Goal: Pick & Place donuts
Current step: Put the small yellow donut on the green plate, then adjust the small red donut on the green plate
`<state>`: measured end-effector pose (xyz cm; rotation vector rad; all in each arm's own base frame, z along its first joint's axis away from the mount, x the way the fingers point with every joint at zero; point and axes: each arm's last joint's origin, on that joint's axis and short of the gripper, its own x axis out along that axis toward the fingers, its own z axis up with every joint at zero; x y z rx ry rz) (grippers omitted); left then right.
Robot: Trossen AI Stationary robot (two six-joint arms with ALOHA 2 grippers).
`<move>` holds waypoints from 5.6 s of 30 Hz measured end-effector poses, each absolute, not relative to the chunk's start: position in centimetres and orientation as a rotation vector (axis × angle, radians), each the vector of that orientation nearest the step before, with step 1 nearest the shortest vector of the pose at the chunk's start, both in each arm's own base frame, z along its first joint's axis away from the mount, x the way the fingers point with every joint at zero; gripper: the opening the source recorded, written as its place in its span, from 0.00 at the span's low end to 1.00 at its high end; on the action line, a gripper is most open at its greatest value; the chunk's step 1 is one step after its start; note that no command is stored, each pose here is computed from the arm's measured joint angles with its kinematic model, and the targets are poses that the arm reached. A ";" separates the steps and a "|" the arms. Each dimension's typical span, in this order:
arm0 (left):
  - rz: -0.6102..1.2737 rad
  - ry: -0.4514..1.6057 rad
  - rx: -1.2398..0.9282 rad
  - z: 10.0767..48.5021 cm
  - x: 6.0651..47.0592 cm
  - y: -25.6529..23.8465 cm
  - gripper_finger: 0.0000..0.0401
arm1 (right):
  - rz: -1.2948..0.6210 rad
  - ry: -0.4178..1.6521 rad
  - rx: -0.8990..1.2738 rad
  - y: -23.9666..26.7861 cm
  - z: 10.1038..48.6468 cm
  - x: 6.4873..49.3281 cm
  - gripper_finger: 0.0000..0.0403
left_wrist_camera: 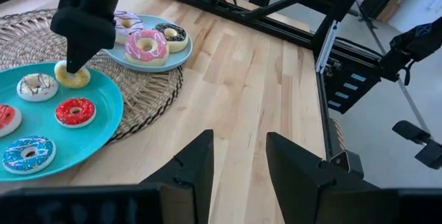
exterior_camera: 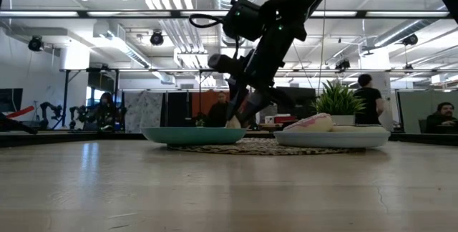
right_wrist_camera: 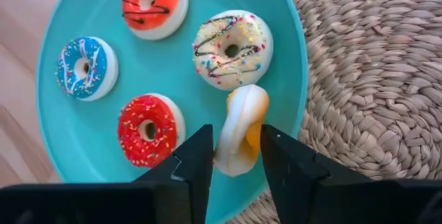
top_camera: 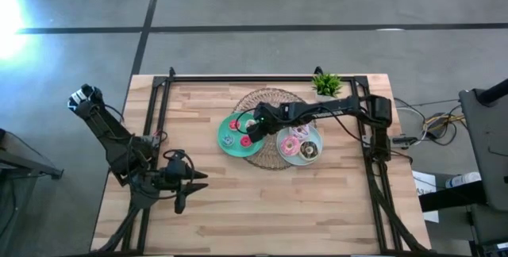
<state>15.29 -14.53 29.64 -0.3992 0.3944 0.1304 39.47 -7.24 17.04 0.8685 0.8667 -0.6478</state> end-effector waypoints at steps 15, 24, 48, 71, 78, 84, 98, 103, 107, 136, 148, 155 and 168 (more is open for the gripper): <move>0.131 0.395 -0.398 29.6 15.3 -14.5 0.27 | -0.682 0.873 0.869 -7.1 16.8 39.3 0.03; 0.133 0.394 -0.397 29.6 15.3 -14.5 0.27 | -0.555 0.761 0.971 -7.1 18.8 41.0 0.03; 0.151 0.395 -0.375 29.5 15.2 -14.4 0.27 | -0.584 0.947 0.864 -6.7 17.0 41.3 0.30; 0.174 0.381 -0.359 29.5 15.2 -14.3 0.27 | -0.420 1.031 0.578 -4.9 17.6 41.9 0.36; 0.177 0.379 -0.379 29.5 15.2 -14.3 0.27 | -0.401 1.028 0.514 -5.0 16.6 42.5 0.48; 0.179 0.378 -0.390 29.5 15.2 -14.3 0.27 | -0.335 0.993 0.521 -3.8 17.7 43.3 0.52; 0.176 0.380 -0.366 29.5 15.2 -14.3 0.27 | -0.157 0.896 0.584 -1.3 19.7 44.6 0.51; 0.211 0.385 -0.410 29.3 15.4 -13.9 0.27 | -0.184 0.824 0.506 1.8 24.1 43.3 0.47; 0.314 0.416 -0.463 28.7 15.8 -12.6 0.27 | -0.344 0.931 0.475 2.9 24.0 40.9 0.45; 0.124 0.658 -0.686 18.5 26.5 6.0 0.27 | -0.530 0.902 0.391 9.6 25.9 22.2 0.45; 0.103 0.776 -0.464 17.1 28.9 6.8 0.27 | -0.583 0.813 0.420 8.2 24.8 20.4 0.45; 0.063 0.817 -0.457 16.3 30.1 7.0 0.27 | -0.601 0.819 0.419 7.8 24.5 20.5 0.44; 0.035 0.884 -0.447 15.4 30.2 6.9 0.27 | -0.625 0.820 0.416 7.1 24.5 20.8 0.44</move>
